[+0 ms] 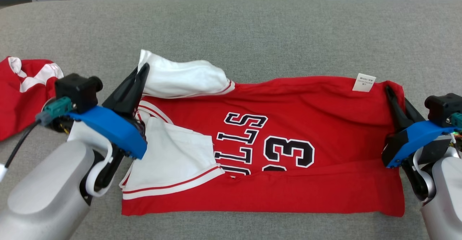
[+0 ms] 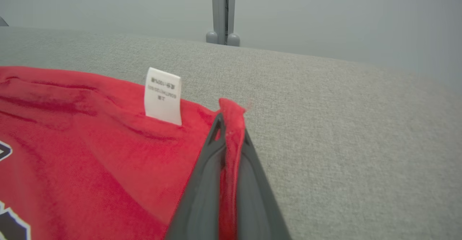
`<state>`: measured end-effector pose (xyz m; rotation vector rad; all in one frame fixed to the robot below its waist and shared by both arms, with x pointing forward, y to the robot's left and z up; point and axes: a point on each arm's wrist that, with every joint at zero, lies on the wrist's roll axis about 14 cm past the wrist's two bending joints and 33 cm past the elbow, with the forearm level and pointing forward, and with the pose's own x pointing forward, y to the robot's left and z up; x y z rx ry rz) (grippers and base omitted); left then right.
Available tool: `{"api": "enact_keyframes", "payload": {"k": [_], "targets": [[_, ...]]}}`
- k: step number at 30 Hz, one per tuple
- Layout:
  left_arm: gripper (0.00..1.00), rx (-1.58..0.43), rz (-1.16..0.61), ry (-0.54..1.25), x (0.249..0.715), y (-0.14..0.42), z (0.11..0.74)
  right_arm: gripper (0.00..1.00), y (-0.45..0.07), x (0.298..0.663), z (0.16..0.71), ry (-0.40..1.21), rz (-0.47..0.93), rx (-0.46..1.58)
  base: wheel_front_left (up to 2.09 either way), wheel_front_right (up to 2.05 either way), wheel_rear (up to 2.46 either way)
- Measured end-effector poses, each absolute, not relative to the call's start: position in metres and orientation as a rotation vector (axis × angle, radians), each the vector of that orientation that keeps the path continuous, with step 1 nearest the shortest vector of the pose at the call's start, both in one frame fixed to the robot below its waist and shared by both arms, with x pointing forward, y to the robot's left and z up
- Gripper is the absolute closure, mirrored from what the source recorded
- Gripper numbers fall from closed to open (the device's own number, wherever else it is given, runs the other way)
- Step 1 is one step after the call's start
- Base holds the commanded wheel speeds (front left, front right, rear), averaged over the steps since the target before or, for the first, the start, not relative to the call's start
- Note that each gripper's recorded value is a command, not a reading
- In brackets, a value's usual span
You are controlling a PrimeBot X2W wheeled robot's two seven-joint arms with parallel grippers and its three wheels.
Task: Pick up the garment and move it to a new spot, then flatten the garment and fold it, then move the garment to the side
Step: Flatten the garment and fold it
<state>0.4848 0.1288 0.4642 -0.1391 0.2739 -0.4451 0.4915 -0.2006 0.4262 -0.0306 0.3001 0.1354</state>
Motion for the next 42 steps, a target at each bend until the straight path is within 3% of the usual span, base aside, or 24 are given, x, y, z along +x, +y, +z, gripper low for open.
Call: {"api": "enact_keyframes", "payload": {"k": [21, 22, 23, 24, 25, 32, 42], "targets": [[1.0, -0.25, -0.322, 0.346, 0.408, 0.142, 0.434, 1.0, -0.191, 0.444, 0.42, 0.252, 0.145, 0.043, 0.0, 0.0, 0.0], [1.0, -0.249, -0.308, 0.355, 0.403, 0.143, 0.43, 0.93, -0.19, 0.438, 0.419, 0.256, 0.143, 0.053, 0.0, 0.0, 0.0], [0.67, -0.248, -0.301, 0.361, 0.401, 0.144, 0.427, 0.67, -0.189, 0.435, 0.419, 0.258, 0.141, 0.056, 0.0, 0.0, 0.0], [0.09, -0.247, -0.294, 0.362, 0.399, 0.145, 0.426, 0.04, -0.19, 0.433, 0.419, 0.257, 0.138, 0.06, 0.0, 0.0, 0.0], [0.0, -0.249, -0.288, 0.355, 0.399, 0.145, 0.427, 0.0, -0.189, 0.43, 0.42, 0.255, 0.138, 0.062, 0.0, 0.0, 0.0], [0.0, -0.25, -0.242, 0.312, 0.401, 0.15, 0.432, 0.0, -0.198, 0.423, 0.434, 0.205, 0.113, 0.077, 0.0, 0.0, 0.0], [0.0, -0.205, -0.094, 0.082, 0.415, 0.179, 0.48, 0.0, -0.213, 0.426, 0.45, 0.173, 0.061, 0.088, 0.0, 0.0, 0.0]]}}
